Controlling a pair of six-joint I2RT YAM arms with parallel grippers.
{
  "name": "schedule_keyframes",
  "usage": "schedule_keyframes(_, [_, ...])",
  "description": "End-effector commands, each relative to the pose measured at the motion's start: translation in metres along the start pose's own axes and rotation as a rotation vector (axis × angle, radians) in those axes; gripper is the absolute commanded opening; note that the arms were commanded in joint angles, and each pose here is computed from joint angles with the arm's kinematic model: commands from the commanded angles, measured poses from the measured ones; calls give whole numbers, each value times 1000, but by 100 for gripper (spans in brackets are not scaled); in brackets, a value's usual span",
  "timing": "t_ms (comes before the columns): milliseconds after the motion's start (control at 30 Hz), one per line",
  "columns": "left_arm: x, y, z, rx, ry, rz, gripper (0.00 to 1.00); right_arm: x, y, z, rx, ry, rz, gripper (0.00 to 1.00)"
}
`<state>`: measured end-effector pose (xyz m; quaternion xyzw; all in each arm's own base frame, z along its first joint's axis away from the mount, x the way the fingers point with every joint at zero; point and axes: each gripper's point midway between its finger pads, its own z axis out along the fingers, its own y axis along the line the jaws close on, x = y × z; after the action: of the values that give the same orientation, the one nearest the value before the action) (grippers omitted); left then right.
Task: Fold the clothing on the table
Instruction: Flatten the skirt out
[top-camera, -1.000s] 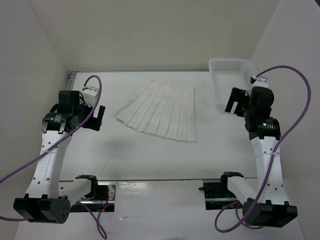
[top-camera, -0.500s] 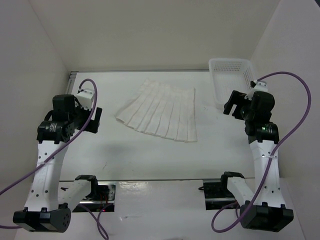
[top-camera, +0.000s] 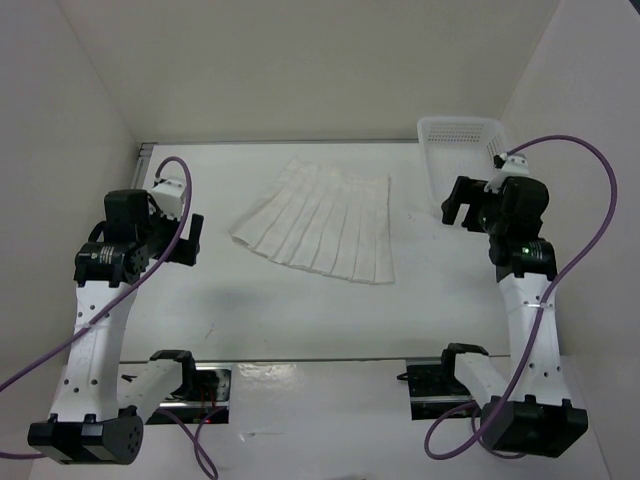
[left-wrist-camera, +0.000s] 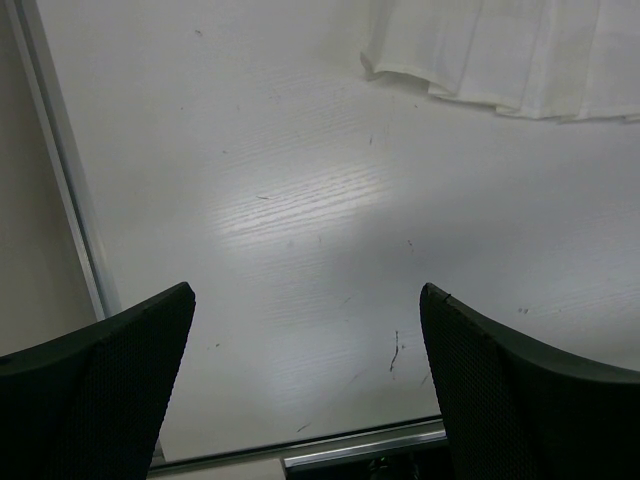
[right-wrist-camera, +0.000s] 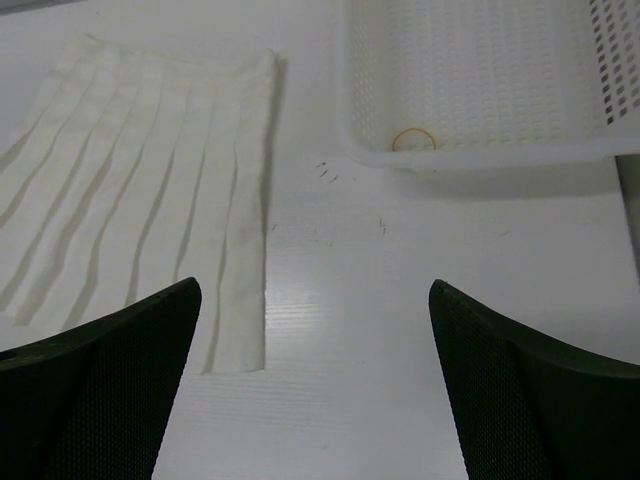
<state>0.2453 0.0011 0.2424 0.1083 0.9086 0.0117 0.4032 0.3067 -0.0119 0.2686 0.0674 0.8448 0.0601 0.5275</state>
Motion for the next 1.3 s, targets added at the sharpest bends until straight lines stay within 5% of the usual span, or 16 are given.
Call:
schedule_keyframes(0, [-8, 2, -3, -12, -38, -16, 99, -53, 3, -35, 15, -186, -85, 99])
schedule_keyframes(233, [-11, 3, -5, -15, -47, -15, 99, -102, -30, -92, 252, -370, -84, 99])
schedule_keyframes(533, [-13, 2, -11, -19, -69, -22, 99, -170, -52, -238, 534, -788, -45, 99])
schedule_keyframes(967, [-13, 1, -8, -8, -61, -13, 99, -161, -85, -350, 965, -993, -225, 99])
schedule_keyframes(1100, [-17, 4, -8, -19, -68, -13, 99, -158, -71, -361, 931, -1062, -337, 99])
schedule_keyframes(1267, [-16, 6, -8, -26, -67, -19, 99, -157, -39, -345, 664, -1060, -332, 99])
